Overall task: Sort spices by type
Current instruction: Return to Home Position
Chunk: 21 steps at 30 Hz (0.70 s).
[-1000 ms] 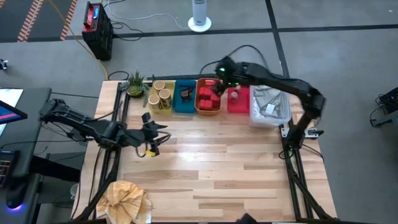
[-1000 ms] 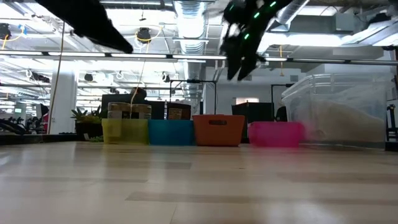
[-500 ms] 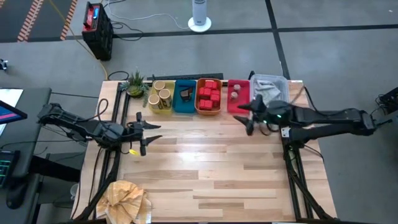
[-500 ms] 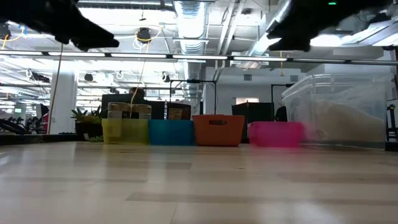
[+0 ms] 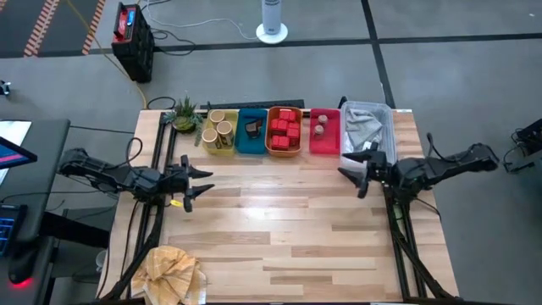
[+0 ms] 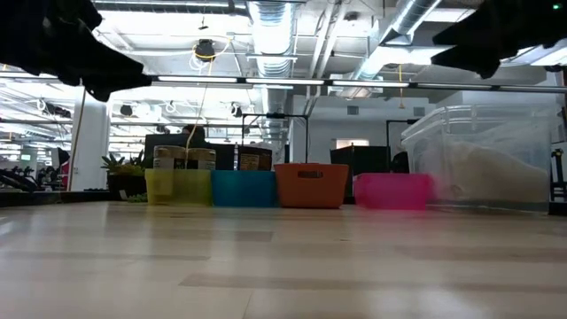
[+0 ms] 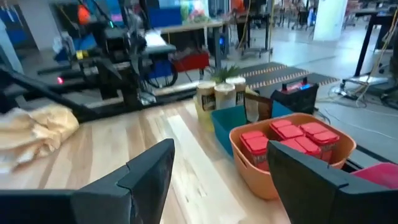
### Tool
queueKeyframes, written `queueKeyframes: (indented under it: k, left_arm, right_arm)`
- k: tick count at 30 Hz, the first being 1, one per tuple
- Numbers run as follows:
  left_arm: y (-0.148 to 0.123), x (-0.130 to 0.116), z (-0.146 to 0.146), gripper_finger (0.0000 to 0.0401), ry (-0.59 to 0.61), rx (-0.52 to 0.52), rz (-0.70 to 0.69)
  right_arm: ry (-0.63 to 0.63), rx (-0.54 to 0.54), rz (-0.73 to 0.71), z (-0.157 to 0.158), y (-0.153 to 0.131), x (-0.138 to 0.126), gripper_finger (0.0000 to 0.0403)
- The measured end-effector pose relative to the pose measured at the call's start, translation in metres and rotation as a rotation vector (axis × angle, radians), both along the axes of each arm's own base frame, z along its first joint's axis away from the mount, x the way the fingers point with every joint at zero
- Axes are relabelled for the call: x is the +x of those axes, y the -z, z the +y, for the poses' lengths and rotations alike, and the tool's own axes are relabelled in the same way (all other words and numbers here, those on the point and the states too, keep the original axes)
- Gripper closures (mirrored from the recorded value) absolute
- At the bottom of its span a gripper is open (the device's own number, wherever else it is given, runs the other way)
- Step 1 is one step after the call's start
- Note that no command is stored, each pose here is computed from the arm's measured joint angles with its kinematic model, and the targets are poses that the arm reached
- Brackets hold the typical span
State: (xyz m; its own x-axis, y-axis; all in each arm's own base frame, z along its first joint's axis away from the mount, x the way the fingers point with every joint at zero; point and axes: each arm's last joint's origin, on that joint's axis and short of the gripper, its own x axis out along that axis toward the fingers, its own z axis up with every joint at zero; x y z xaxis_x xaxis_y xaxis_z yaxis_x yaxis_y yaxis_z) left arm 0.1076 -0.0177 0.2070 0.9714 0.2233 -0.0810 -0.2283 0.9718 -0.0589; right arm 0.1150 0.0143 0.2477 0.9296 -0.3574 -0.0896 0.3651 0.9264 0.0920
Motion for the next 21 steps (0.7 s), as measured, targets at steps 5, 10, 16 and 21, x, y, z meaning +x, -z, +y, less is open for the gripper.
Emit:
queueKeyframes:
  k: [5, 10, 16, 21]
  left_arm:
    - [0.012, -0.004, 0.001, 0.0228, 0.0, -0.006, -0.006]
    - [0.021, -0.007, 0.002, 0.0228, 0.021, -0.016, -0.023]
    - [0.025, -0.012, 0.001, 0.0228, 0.08, -0.032, -0.091]
    - [0.024, -0.014, -0.002, 0.0228, 0.219, 0.005, -0.111]
  right_arm:
    - [0.019, 0.0, -0.051, 0.003, 0.007, -0.013, 0.0117]
    - [-0.003, -0.001, -0.078, 0.005, 0.012, -0.02, 0.0117]
    - [-0.047, -0.037, -0.089, 0.008, 0.026, -0.026, 0.0117]
    - [-0.028, -0.025, -0.118, 0.007, 0.05, -0.029, 0.0117]
